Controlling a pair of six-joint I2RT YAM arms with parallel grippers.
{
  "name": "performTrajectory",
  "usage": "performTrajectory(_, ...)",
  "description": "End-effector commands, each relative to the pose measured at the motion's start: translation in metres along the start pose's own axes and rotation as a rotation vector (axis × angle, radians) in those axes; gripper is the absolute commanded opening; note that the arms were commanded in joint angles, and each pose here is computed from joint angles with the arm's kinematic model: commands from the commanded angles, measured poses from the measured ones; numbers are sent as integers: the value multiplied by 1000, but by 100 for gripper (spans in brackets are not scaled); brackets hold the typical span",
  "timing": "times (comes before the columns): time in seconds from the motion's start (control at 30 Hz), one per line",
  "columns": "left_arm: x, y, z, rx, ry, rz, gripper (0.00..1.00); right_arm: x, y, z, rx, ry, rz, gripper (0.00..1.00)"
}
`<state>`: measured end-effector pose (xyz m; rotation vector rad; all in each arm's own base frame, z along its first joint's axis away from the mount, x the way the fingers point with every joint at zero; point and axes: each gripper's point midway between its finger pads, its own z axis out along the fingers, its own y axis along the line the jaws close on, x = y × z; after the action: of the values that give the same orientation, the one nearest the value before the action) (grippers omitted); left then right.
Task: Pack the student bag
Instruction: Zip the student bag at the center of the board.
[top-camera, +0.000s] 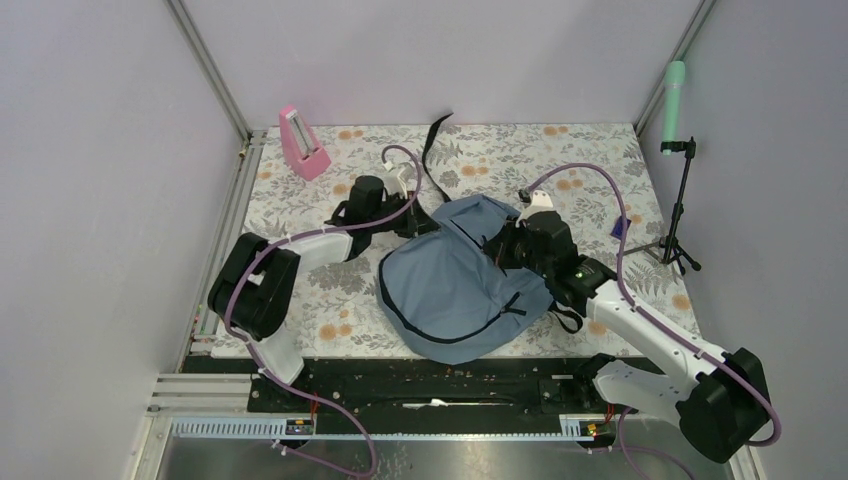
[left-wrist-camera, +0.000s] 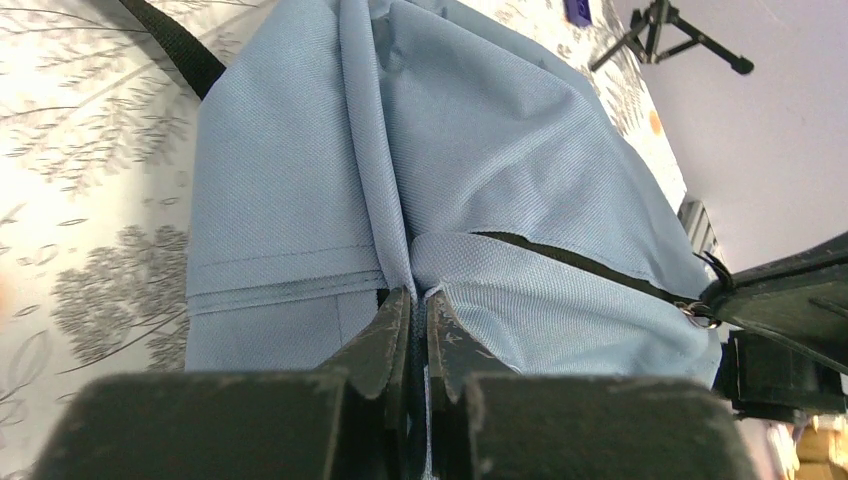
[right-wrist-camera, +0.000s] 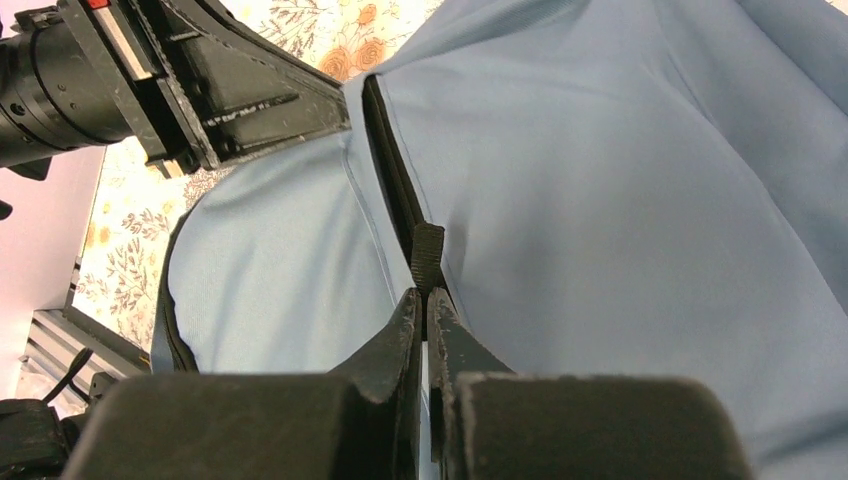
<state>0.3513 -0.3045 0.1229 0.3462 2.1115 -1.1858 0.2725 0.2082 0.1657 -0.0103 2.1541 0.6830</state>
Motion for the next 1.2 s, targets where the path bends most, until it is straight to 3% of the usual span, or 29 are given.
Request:
performTrajectory(0.0,-62,34,-30,-151,-221,34,0,-24,6,-10,-7,-97,-18,0)
performTrajectory(0.6,-70,88,-85,-304,-352,-96,0,-8,-17,-7,76,-76,1,0)
performTrajectory(0.97,-71,98,-103,-359,-399,-124,0,-36,-7,-20,77,-140,-14,0)
performTrajectory(1.17,-65,112,-113,-424,-412,-160,0,-9,-27,-11,138,-83,18,0)
